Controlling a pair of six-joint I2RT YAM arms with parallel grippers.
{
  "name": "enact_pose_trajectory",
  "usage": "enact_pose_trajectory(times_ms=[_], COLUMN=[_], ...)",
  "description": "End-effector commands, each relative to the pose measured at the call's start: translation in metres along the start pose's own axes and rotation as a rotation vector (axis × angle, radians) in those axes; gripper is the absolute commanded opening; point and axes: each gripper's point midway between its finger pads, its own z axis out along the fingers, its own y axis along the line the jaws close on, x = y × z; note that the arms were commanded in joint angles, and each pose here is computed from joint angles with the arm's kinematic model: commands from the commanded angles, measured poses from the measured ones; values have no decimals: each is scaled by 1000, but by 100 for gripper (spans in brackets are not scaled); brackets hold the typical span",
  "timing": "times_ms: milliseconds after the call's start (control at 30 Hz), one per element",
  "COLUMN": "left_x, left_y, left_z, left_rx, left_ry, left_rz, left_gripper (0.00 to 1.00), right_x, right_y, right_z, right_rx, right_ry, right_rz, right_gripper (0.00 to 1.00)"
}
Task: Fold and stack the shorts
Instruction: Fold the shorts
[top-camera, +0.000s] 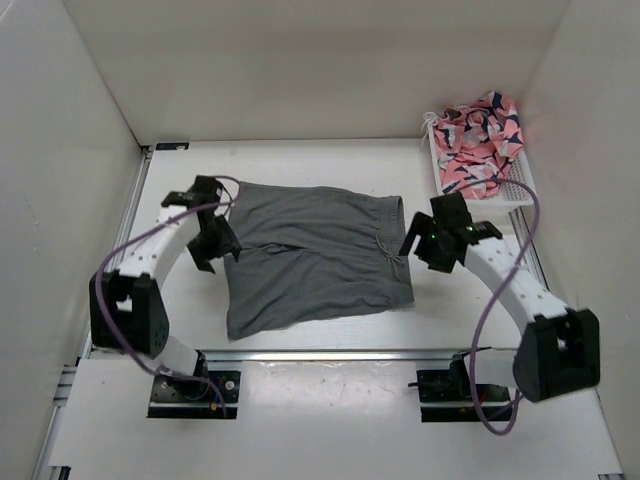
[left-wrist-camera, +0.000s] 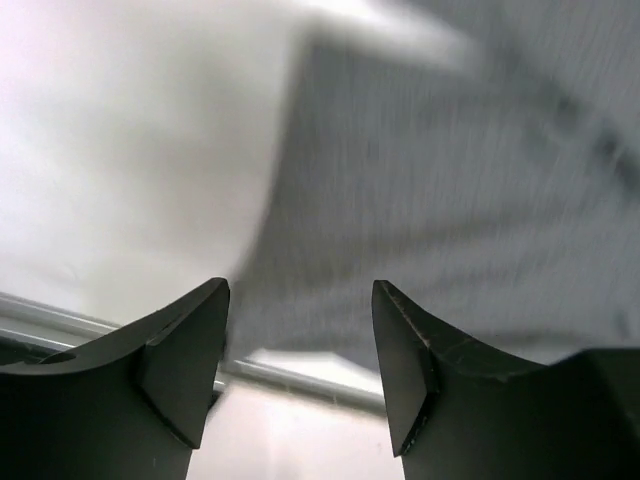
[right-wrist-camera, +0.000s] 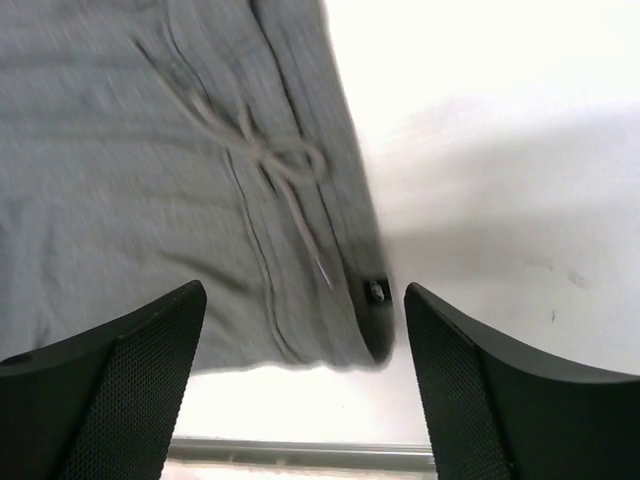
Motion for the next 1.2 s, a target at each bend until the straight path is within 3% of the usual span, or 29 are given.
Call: enact_pose_trajectory(times_ms=[0, 100, 333, 533, 667, 767, 867, 900, 933, 967, 1167], left_x=[77, 121, 183, 202, 198, 191, 176, 176, 172, 168, 162], left_y=[4, 9, 13, 19, 13, 11, 8, 11, 13, 15, 23], left_z=[-9, -7, -7, 13, 38, 47, 49, 52, 53, 55, 60], left_rx=[39, 59, 17, -10, 8, -11, -19, -35, -41, -49, -84], left_ry=[134, 214, 307, 338, 348, 350, 320, 315, 307, 296, 278], left_rz=[-54, -83, -120, -87, -123, -119, -110, -95, -111, -120, -120], left_gripper=[70, 70, 65, 72, 70, 70, 70, 70, 70, 70, 70], right_x=[36, 66, 107, 109, 94, 83, 82, 83, 85, 87, 88], right_y=[-8, -7, -21, -6, -13, -19, -28, -30, -32, -36, -40], right_z=[-8, -15, -13, 5, 22, 37, 45, 46, 45, 46, 39], right_rx=[-42, -121, -127, -233, -197, -147, -97, -84, -74, -51, -37], right_ry=[58, 113, 183, 173, 92, 49, 34, 35, 45, 45, 30], right_rz=[84, 158, 310, 374, 350, 342, 335, 335, 348, 358, 386], right_gripper=[83, 78, 79, 79, 75, 66, 35, 13, 4, 0, 0])
